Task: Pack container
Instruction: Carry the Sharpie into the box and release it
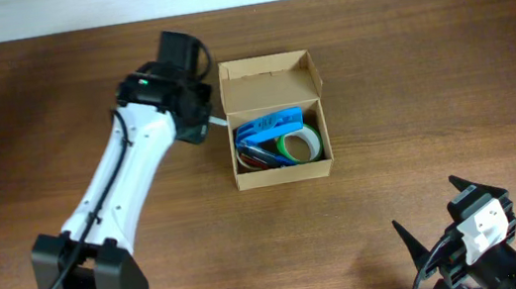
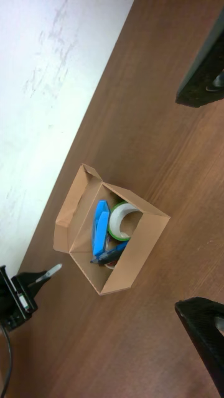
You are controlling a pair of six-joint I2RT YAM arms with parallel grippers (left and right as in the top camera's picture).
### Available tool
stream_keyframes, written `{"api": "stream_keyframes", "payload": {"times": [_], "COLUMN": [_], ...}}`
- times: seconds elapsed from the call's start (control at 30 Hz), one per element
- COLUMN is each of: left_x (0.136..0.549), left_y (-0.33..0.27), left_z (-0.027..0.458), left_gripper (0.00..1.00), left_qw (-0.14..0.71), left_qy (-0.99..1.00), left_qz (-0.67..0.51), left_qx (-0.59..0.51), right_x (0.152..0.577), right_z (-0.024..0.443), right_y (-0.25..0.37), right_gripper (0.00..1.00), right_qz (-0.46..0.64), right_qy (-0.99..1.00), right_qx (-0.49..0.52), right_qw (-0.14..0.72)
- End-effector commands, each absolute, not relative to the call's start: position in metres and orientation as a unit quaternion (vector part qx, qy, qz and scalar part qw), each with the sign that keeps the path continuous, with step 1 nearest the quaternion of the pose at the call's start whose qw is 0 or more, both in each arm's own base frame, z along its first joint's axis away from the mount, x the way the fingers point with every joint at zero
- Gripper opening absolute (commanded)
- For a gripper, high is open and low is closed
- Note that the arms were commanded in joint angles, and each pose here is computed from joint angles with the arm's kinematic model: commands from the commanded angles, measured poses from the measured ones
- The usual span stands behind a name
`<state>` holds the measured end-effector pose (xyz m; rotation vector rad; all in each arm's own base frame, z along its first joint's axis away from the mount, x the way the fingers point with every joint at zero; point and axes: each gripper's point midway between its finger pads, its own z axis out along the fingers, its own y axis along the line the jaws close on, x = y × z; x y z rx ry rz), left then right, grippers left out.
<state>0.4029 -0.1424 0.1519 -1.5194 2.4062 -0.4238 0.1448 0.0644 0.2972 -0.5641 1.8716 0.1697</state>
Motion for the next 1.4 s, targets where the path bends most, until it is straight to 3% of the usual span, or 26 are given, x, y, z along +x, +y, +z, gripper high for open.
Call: {"api": "stream_keyframes", "payload": {"times": [0.0, 0.37, 0.57, 1.37], "left_x": [0.392, 0.353, 0.342, 0.353], "left_y": [-0.172, -0.261, -0.279, -0.266], "left_z": [0.166, 0.169, 0.139, 0.11], "left_gripper": [0.02, 0.02, 0.02, 0.04], "left_qw": [0.135, 0.118, 0.101, 0.14], "left_qy": [0.827, 0.834, 0.824, 0.815], "left_qz": [-0.165, -0.203, -0.175, -0.125], "left_qx": [-0.52, -0.5, -0.529, -0.548], "right_x": [0.146, 0.146, 0.146, 0.146], "right_z": [0.297, 0.297, 0.297, 0.297], "right_y": [0.062, 0.062, 0.062, 0.062], "right_gripper": [0.99, 0.99, 0.99, 0.99], "right_qz": [0.071, 0.071, 0.071, 0.071], "right_qy": [0.795, 0.795, 0.795, 0.795], "right_qx": [-0.227, -0.227, -0.227, -0.227], "right_qw": [0.558, 0.558, 0.558, 0.558]}}
